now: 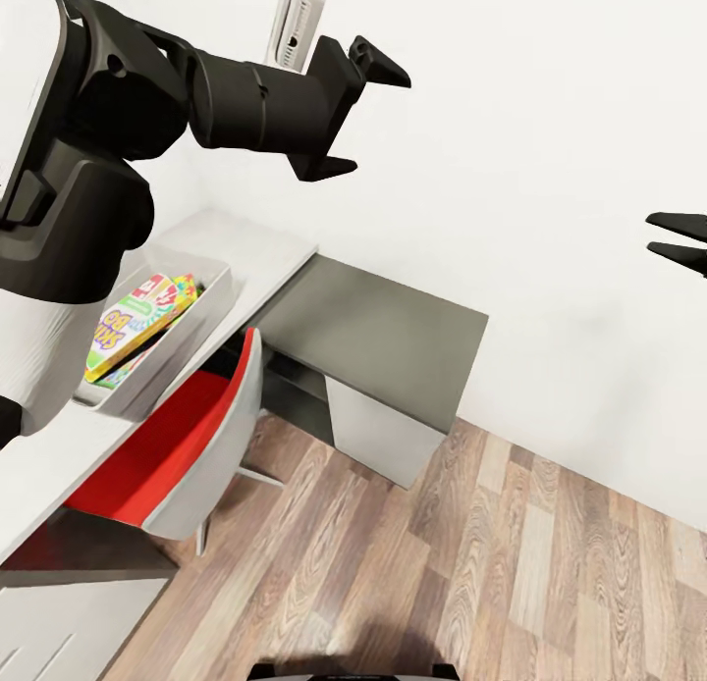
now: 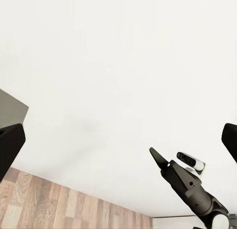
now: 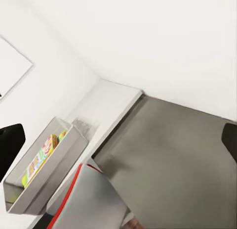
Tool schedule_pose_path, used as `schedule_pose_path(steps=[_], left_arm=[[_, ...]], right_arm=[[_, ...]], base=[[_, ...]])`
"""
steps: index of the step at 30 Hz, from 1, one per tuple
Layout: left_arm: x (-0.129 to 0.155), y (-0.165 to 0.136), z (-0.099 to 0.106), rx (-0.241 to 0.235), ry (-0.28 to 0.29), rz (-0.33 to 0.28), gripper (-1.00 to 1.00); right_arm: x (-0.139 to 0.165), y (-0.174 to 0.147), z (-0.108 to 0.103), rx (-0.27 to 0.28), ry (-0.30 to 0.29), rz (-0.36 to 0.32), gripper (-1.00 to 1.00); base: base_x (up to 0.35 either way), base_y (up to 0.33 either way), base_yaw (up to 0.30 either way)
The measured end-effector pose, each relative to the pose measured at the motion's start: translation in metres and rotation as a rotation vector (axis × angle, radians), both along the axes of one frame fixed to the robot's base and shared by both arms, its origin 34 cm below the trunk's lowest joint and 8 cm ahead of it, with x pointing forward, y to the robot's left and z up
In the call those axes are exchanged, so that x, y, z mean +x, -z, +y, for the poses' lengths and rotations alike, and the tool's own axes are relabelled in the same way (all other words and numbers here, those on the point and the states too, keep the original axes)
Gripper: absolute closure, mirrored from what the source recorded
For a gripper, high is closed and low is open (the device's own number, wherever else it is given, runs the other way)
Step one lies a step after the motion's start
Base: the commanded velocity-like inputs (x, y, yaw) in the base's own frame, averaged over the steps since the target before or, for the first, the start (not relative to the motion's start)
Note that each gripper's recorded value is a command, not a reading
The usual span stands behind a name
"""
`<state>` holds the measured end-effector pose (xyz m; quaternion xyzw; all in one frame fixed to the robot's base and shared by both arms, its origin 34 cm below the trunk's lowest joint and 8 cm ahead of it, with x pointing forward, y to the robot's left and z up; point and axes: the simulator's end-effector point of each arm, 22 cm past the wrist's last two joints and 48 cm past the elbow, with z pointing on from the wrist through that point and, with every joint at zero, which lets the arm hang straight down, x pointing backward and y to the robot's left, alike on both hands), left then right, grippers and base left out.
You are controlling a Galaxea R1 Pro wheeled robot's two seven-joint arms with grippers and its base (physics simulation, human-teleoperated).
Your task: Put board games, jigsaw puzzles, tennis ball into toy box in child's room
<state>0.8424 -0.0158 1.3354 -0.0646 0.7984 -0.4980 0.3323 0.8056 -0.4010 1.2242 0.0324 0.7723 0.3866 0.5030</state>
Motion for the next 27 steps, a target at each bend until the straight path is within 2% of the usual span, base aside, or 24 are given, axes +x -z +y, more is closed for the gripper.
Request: schedule_pose_path(steps=[8, 14, 24, 27], left_arm=[[-0.002, -0.003, 0.000, 0.000, 0.000, -0.005, -1.00], [-0.005, -0.007, -0.001, 0.003, 0.002, -0.013, -1.00], [-0.015, -0.001, -0.010, 0.048, 0.022, -0.019, -1.00], [-0.017, -0.003, -0.011, 0.053, 0.024, -0.022, -1.00]], right_arm=[[-0.001, 0.003, 0.003, 0.010, -0.004, 0.006, -1.00], [-0.006, 0.015, 0.009, 0.038, -0.013, 0.031, -1.00], [-0.010, 0.028, 0.030, 0.112, -0.041, 0.049, -1.00], [-0.011, 0.027, 0.033, 0.119, -0.043, 0.046, -1.00]], base=[[0.000, 0.000, -0.064], [0.000, 0.000, -0.023], [0.000, 0.000, -0.008], [0.000, 0.000, -0.003]])
